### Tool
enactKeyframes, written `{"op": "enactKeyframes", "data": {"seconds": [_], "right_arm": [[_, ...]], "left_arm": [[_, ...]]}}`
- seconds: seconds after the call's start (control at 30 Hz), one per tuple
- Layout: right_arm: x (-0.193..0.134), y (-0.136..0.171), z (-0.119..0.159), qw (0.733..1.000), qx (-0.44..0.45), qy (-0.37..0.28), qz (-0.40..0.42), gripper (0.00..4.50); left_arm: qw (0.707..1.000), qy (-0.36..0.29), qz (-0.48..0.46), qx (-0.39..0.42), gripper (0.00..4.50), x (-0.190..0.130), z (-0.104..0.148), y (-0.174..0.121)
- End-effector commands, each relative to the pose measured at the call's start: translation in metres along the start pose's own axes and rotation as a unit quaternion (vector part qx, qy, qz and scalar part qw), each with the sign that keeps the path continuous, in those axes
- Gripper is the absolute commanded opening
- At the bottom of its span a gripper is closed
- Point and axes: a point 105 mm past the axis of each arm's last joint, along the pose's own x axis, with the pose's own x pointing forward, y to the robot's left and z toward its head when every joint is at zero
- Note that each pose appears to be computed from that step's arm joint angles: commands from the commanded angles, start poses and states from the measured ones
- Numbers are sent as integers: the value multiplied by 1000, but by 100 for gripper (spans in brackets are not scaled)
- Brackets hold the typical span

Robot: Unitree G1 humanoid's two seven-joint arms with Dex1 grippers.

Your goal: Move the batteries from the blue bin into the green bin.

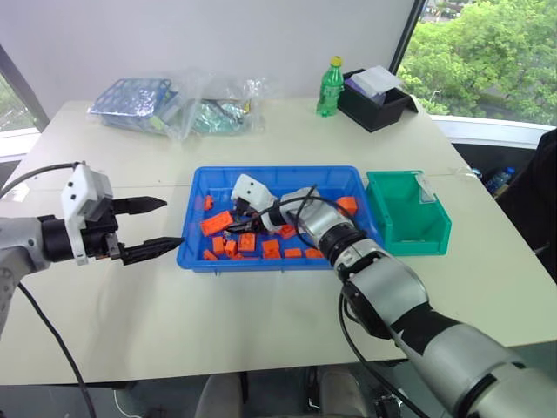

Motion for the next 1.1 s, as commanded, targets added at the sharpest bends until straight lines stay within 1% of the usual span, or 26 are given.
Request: {"op": "enactKeyframes", "data": {"seconds": [0.03,0.27,0.37,0.53,0.6,0.7,0.8,0.87,0.97,1.0,1.03,1.1], "right_arm": [[-2,0,30,999,-18,-39,11,161],[-1,-5,37,998,-2,-55,-12,161],[0,-7,41,998,7,-61,-26,76],[3,-9,41,997,10,-60,-41,76],[2,-15,41,996,6,-59,-68,76],[-5,-22,41,995,-2,-55,-81,76],[-15,-27,44,996,-15,-51,-72,76],[-23,-24,43,998,-17,-48,-42,76],[-25,-15,34,999,-35,-32,-6,149],[-24,-12,30,999,-45,-28,-1,201],[-22,-9,27,998,-50,-26,2,244],[-19,-7,23,999,-49,-23,0,244]], "left_arm": [[1000,-11,0,19,450,0,7,0],[1000,-14,-1,23,450,2,8,1],[1000,-15,1,26,450,2,9,2],[999,-15,3,28,450,2,10,3],[999,-16,3,28,450,3,11,3],[999,-17,2,29,450,3,12,2],[999,-18,0,28,450,4,12,2],[999,-17,0,27,450,4,12,2],[1000,-16,-4,25,450,5,11,3],[1000,-16,-8,24,450,5,11,2],[999,-15,-12,26,450,6,11,1],[999,-14,-16,27,450,8,12,2]]}}
